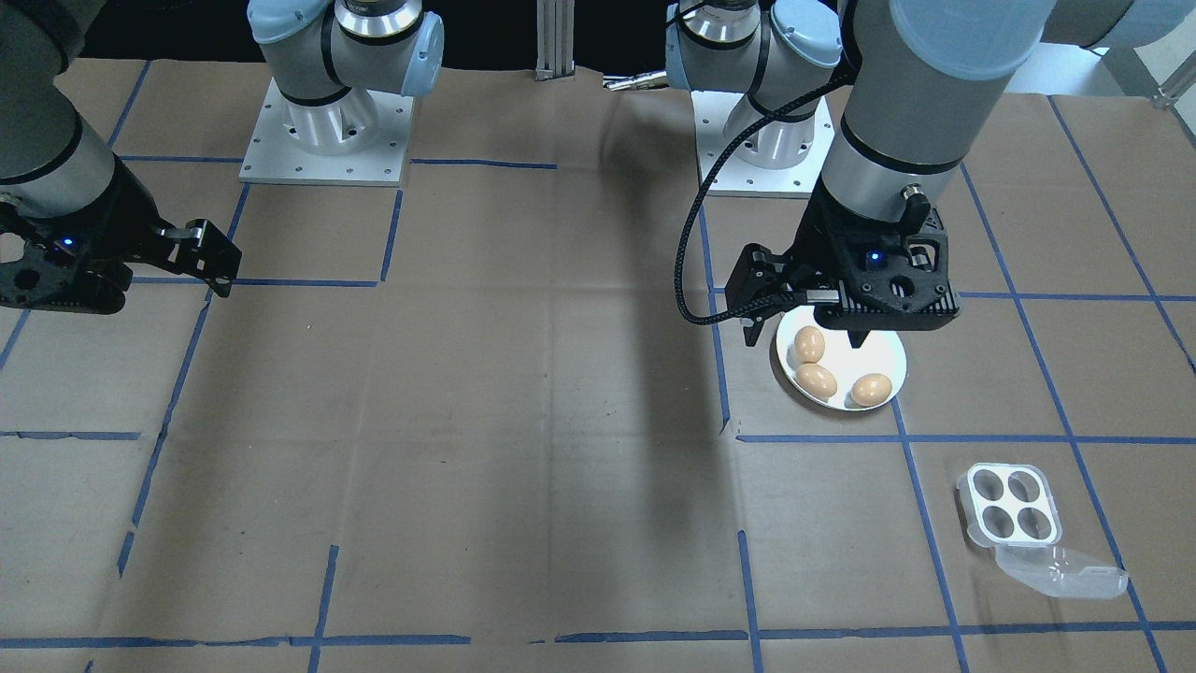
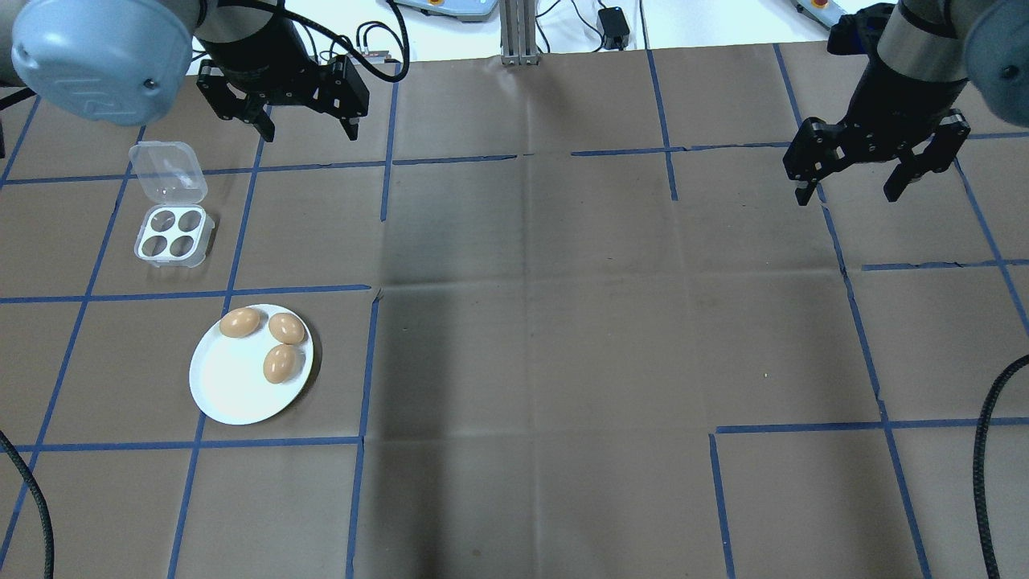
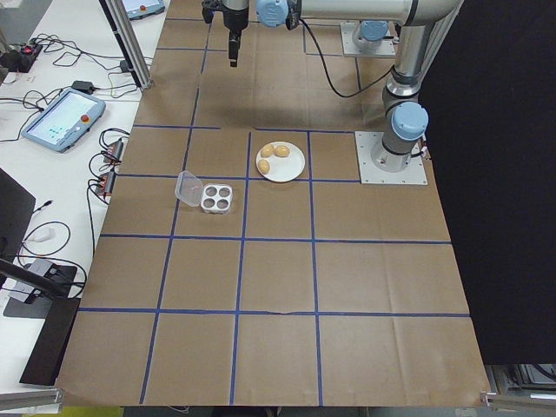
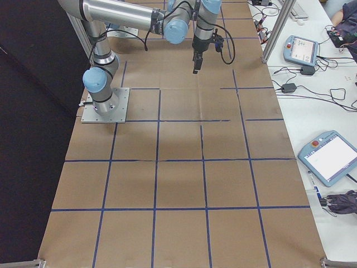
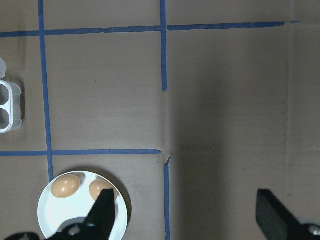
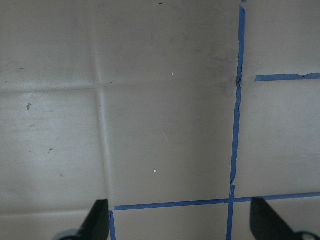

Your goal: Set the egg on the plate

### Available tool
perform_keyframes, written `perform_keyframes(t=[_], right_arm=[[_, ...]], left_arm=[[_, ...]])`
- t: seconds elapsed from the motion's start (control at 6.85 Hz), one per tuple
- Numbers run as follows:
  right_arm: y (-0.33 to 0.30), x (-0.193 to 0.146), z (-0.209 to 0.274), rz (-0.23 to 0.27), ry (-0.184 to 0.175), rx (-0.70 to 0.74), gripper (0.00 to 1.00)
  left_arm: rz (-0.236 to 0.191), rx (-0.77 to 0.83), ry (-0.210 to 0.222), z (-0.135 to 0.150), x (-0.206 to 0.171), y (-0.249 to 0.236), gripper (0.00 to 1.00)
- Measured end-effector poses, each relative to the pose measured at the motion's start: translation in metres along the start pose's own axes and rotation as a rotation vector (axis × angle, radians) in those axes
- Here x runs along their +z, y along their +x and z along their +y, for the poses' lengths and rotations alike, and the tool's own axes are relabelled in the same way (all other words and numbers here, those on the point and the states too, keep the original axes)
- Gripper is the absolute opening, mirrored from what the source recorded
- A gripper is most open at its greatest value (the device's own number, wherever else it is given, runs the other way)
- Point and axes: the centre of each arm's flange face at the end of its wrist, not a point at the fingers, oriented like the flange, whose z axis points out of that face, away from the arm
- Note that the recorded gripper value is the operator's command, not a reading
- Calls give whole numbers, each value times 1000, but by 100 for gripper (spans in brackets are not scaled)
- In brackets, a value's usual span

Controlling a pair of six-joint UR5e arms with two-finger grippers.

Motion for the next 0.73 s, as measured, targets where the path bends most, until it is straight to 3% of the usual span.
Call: perform_keyframes(t=[0.44, 0.73], right_arm=[[0, 0, 0, 0, 0, 0, 100], [0, 0, 0, 0, 0, 0, 100]], left_arm=[[26, -48, 48, 36, 5, -28, 100], [119, -86, 56, 37, 12, -38, 100]])
